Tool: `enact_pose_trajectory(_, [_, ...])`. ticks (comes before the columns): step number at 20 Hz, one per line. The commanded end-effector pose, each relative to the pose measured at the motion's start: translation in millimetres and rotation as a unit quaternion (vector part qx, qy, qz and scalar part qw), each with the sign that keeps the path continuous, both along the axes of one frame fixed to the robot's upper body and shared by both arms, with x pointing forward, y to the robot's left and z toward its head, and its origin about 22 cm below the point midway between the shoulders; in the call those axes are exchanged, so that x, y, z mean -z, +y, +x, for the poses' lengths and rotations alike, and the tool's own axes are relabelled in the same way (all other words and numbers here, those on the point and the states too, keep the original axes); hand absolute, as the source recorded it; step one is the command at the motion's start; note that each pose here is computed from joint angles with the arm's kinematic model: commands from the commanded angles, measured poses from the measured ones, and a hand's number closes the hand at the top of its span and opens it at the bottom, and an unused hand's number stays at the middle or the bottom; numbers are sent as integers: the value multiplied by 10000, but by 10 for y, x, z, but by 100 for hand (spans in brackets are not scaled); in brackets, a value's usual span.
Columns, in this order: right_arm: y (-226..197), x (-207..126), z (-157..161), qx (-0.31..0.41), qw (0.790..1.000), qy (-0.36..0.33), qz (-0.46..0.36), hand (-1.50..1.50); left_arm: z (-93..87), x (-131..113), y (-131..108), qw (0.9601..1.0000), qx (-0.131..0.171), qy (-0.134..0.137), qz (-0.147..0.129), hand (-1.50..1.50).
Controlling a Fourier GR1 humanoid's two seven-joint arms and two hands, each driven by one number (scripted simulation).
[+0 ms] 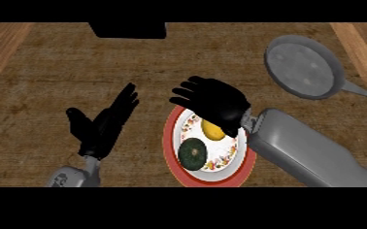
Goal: Pick the lemon from the plate and place it in the pan
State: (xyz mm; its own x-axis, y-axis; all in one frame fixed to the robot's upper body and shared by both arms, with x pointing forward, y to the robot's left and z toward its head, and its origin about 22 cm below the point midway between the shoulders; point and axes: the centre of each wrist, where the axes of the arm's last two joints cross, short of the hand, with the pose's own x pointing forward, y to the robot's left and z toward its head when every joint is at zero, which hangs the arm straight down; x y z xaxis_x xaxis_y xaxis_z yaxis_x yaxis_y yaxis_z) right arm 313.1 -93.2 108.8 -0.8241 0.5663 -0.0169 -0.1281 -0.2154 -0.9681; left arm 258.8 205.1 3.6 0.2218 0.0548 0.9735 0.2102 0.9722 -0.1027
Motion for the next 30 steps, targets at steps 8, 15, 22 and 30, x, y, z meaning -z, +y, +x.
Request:
enact_pose_trajectory(8, [977, 232, -655, 705, 9377, -509, -3365, -150, -38, -154, 87, 9999, -107, -14, -71, 0])
enact_pose_trajectory(15, [1110, 496, -1093, 1166, 9269, -371, -3548, -150, 26, -17, 72, 9998, -176, -24, -127, 0])
enact_pose_trajectory(22, [939, 566, -1095, 1390, 9251, -683, -3468, -150, -116, -310, 87, 10000, -92, 4, 9, 0])
enact_pose_trajectory(30, [830, 688, -753, 1601, 9056, -1327, -3698, -150, -43, -129, 168, 9999, -120, -6, -45, 0])
